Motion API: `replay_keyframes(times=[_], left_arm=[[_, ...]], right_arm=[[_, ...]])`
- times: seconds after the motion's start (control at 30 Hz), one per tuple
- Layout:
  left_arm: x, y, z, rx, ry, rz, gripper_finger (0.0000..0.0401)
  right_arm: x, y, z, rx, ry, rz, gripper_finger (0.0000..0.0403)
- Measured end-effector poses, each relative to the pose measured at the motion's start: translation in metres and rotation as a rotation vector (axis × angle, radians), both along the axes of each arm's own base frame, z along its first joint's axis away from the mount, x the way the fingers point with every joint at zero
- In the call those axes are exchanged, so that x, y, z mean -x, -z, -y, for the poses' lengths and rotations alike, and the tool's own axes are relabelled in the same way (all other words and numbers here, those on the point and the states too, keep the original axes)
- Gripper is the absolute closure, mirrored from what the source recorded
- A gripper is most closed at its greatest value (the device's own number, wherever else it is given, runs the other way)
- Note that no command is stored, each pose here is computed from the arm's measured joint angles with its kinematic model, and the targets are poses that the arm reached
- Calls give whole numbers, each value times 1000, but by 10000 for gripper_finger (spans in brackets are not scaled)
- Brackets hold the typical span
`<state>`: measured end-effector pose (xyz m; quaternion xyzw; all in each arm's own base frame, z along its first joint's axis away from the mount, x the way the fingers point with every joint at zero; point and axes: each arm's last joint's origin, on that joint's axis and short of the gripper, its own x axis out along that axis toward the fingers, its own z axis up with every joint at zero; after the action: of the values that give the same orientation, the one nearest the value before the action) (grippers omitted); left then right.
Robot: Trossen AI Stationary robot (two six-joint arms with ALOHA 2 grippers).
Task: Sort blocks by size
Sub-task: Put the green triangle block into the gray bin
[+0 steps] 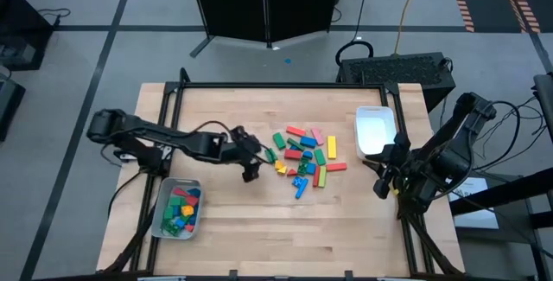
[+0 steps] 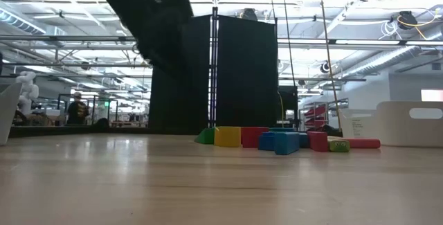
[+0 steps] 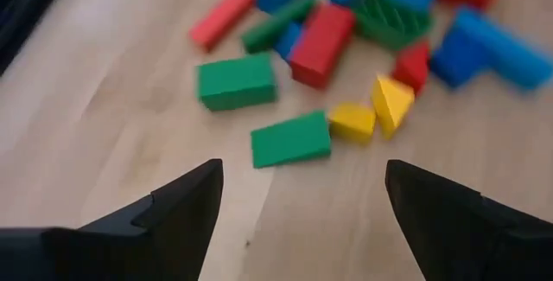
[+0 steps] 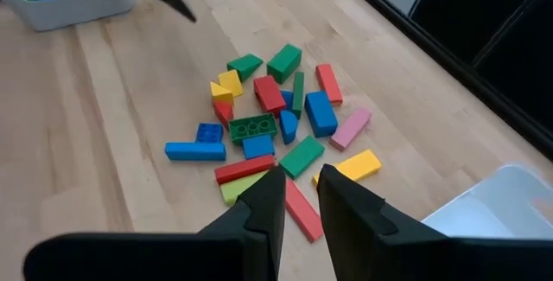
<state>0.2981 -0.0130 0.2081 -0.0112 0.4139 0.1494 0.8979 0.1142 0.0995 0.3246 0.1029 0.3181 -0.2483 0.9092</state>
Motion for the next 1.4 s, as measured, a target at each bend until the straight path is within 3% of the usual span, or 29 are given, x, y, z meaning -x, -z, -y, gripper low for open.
replay_keyframes(times=[0.1,0.23,0.43,0.63,0.8,0.9,1.4], left_arm=[[-7,17,-3,-63,128,-90,77],[-13,29,-12,-74,184,-138,77],[-29,10,-28,-128,304,-66,77],[-33,4,-39,-68,441,-20,77],[-34,3,-40,-139,554,-19,77],[-38,7,-44,-178,580,-11,77],[-52,60,-51,-159,618,-145,77]], right_arm=[[0,12,-1,-10,27,-6,335],[-2,28,-3,-40,62,2,335],[-3,36,-4,-51,69,10,335],[-3,36,-4,-41,60,4,335],[-3,36,-4,-28,50,-4,334],[-3,36,-4,-22,46,-8,335],[-2,37,-4,-36,43,-30,335]])
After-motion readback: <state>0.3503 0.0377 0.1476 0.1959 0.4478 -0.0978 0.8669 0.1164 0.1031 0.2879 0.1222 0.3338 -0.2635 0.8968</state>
